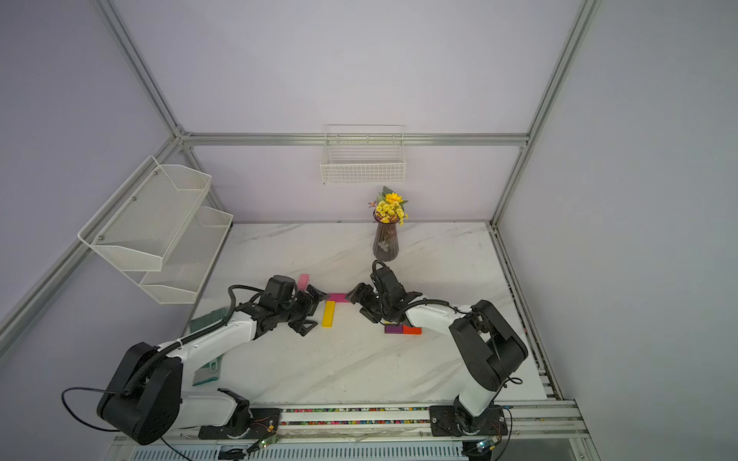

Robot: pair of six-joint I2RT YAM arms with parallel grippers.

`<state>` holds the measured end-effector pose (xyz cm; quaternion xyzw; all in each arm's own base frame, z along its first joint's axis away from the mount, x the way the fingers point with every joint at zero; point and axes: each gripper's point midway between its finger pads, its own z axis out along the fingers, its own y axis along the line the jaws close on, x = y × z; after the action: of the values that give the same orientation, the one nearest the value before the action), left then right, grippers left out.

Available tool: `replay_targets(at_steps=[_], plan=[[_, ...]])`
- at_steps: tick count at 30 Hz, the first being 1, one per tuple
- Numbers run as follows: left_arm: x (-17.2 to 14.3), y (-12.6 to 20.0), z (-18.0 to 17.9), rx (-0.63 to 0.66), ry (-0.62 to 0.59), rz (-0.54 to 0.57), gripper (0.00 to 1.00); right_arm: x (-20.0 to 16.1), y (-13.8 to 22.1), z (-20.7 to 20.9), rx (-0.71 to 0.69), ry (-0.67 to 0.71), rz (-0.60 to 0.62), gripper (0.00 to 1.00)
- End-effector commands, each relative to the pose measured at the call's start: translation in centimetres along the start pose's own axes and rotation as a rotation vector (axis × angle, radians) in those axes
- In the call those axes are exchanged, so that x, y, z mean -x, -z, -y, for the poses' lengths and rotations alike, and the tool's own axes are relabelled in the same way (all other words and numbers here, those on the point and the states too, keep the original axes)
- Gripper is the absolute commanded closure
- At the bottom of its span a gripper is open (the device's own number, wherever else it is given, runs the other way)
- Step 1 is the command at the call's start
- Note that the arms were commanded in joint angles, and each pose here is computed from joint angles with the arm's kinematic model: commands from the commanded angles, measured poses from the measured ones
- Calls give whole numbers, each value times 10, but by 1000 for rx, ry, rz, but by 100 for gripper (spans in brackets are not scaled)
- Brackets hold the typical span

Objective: Assemble the letter c with building blocks
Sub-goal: Assemble the building block at the center of the board.

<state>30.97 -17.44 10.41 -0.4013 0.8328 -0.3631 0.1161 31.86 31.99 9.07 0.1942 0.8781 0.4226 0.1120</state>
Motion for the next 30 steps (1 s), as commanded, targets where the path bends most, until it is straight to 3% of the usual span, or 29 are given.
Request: replay_targets(at_steps=[1, 11, 30], plan=[[17, 24, -7, 65, -55, 2, 0, -11, -20, -19, 42, 1, 7, 22], [65, 55, -23, 181, -122, -12, 0, -33, -64, -22, 36, -9, 3, 22], [75, 40, -27, 171, -103, -76, 0, -21, -88, -14, -8, -31, 40, 22]])
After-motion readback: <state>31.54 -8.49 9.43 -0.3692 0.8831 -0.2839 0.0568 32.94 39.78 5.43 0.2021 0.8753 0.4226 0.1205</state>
